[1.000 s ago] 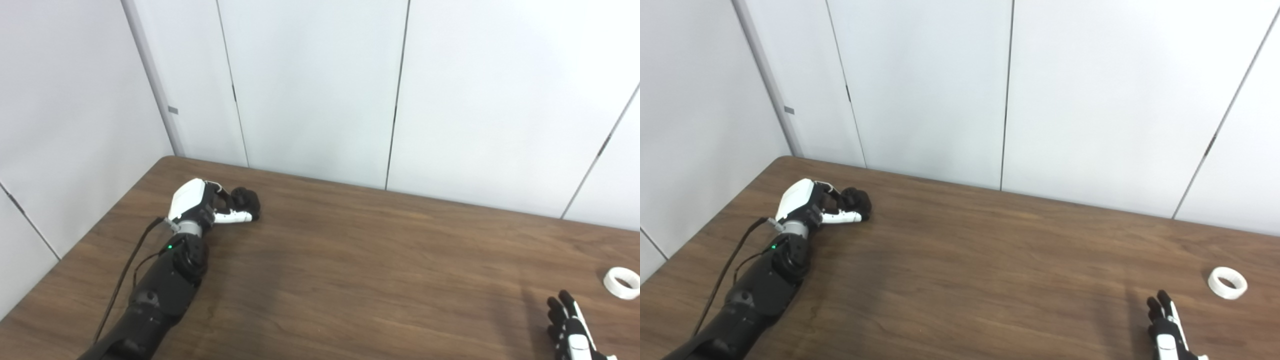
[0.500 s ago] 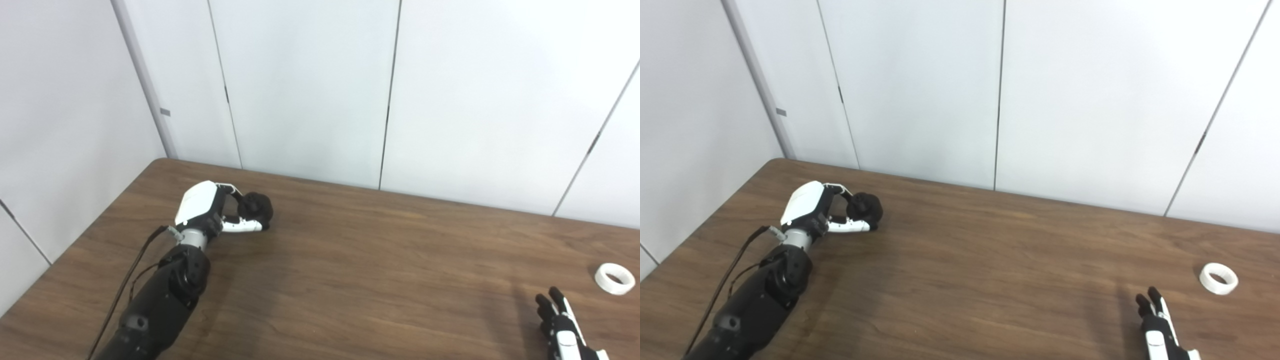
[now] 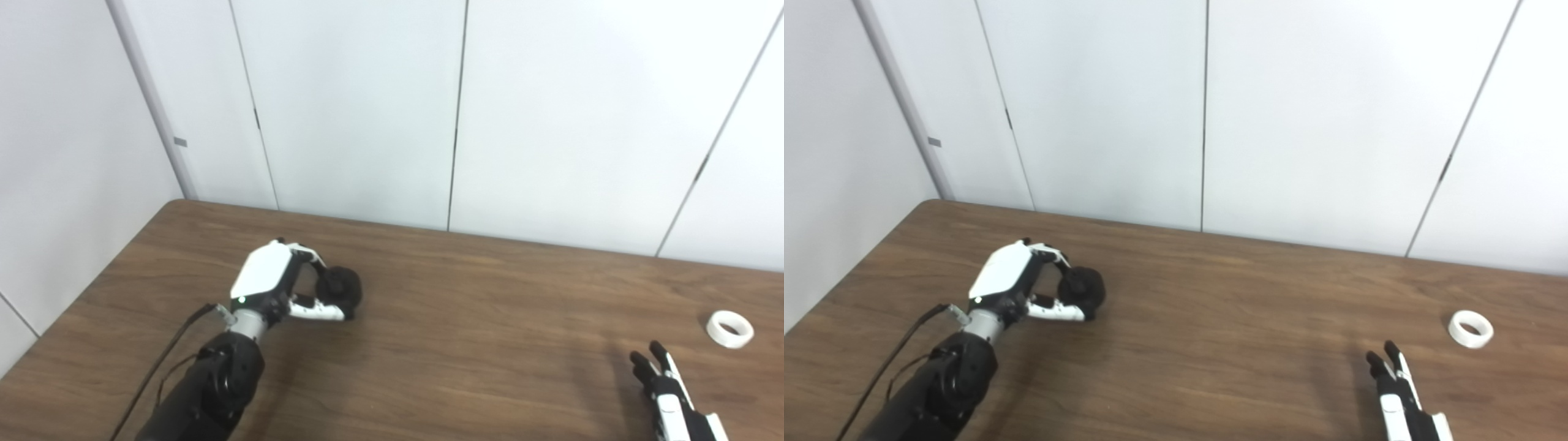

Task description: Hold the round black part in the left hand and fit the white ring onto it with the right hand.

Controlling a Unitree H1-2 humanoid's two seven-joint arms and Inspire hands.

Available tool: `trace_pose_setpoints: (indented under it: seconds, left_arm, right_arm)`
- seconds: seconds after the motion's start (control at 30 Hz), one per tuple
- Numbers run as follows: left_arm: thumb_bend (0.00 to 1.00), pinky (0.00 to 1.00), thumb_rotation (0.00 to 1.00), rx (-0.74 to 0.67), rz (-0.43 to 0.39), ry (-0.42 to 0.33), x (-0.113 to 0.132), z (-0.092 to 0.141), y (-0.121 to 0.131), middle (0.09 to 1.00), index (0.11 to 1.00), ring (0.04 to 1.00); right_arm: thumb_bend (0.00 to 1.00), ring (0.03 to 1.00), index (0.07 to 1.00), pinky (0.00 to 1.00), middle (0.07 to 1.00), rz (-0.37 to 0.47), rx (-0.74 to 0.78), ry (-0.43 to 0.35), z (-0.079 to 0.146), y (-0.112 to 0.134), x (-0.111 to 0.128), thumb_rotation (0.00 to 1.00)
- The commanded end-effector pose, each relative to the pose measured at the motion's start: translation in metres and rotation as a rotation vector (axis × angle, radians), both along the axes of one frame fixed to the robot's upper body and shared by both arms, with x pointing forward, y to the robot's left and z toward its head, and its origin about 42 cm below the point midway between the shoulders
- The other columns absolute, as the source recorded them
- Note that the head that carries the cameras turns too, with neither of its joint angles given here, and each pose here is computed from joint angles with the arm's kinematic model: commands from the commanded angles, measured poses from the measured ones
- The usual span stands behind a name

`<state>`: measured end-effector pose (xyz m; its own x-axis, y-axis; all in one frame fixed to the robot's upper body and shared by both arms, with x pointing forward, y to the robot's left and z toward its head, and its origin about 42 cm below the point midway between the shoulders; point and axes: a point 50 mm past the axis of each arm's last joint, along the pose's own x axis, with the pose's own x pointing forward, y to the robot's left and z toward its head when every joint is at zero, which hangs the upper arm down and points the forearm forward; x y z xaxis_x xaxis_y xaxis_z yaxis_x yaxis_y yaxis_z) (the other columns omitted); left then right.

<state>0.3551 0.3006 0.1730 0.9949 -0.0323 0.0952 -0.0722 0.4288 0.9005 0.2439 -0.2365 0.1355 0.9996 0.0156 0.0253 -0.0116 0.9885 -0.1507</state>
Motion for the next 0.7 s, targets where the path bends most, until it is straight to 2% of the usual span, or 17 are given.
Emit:
trace_pose_setpoints:
  seconds: [0.0, 0.33, 0.5, 0.67]
  left_arm:
    - [0.52, 1.0, 0.05, 0.024, -0.051, -0.085, -0.002, 0.022, -0.011, 0.763, 0.483, 0.887]
    - [0.52, 1.0, 0.06, 0.058, -0.204, -0.088, -0.033, 0.011, -0.062, 0.766, 0.483, 0.879]
    - [0.52, 1.0, 0.06, 0.049, -0.254, -0.079, -0.04, 0.009, -0.08, 0.773, 0.483, 0.885]
    - [0.52, 1.0, 0.06, 0.052, -0.301, -0.057, -0.05, 0.004, -0.099, 0.767, 0.483, 0.879]
  right_arm:
    - [0.46, 0.954, 0.987, 1.0, 0.927, 0.008, 0.014, -0.055, 0.006, 0.006, 0.004, 1.0]
    - [0.48, 0.938, 0.974, 1.0, 0.911, 0.008, -0.003, -0.058, 0.004, 0.015, 0.007, 1.0]
    - [0.47, 0.945, 0.978, 1.0, 0.914, 0.011, 0.007, -0.064, 0.007, 0.021, 0.009, 1.0]
    - [0.5, 0.941, 0.969, 1.0, 0.912, 0.007, -0.002, -0.068, 0.009, 0.028, 0.01, 1.0]
